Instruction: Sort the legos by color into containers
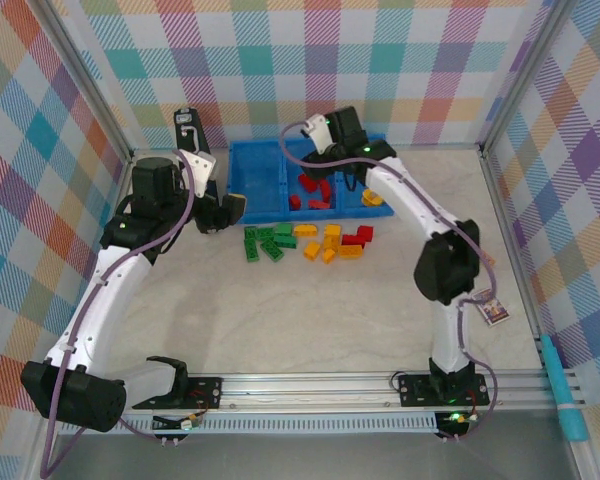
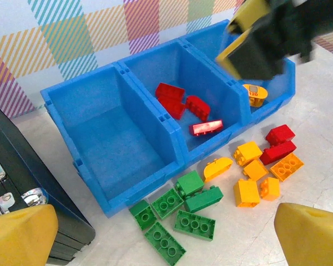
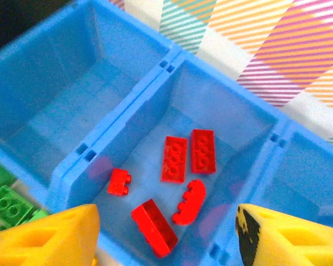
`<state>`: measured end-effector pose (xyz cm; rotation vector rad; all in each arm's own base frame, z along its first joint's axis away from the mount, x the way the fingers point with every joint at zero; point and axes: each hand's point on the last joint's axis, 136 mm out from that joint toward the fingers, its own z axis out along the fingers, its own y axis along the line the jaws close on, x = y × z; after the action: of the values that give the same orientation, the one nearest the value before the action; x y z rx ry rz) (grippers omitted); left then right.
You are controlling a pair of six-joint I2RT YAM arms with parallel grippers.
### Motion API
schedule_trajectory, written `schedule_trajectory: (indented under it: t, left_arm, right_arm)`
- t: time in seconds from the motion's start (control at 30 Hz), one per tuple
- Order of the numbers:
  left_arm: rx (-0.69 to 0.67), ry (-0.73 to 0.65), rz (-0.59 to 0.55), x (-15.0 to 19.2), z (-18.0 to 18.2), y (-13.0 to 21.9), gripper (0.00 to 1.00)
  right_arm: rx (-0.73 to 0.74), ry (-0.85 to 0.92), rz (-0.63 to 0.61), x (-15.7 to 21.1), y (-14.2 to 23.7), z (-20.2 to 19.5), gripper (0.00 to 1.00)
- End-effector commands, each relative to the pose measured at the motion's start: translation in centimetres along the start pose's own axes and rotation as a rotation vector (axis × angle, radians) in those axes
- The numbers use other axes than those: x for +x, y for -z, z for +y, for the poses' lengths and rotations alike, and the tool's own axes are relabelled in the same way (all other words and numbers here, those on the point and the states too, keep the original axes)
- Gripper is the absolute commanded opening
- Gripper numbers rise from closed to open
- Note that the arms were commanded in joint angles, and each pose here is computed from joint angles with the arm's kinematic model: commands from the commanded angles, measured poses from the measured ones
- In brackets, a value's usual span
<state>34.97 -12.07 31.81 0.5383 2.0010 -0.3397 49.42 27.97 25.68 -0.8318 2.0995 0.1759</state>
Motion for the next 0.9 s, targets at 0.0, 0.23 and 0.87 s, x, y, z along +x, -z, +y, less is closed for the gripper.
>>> schedule_trajectory:
  t: [0.0, 0.23, 0.87]
  left_arm:
    - [0.011, 0.008, -0.023, -0.2, 0.1, 0.2, 1.0]
    - [0.035, 0.018, -0.033, -0.5, -0.2, 0.2, 1.0]
    - [0.025, 0.019, -0.052, -0.8, -0.3, 0.7, 1.0]
  right_arm:
    - [-0.052, -0.048, 0.143, 5.0, 1.9, 0.5, 0.67]
    - [-0.329, 0.159, 0.24, 11.0, 5.4, 5.6, 0.7]
    - [-0.414, 0.132, 0.482, 17.8, 0.8, 3.3, 0.68]
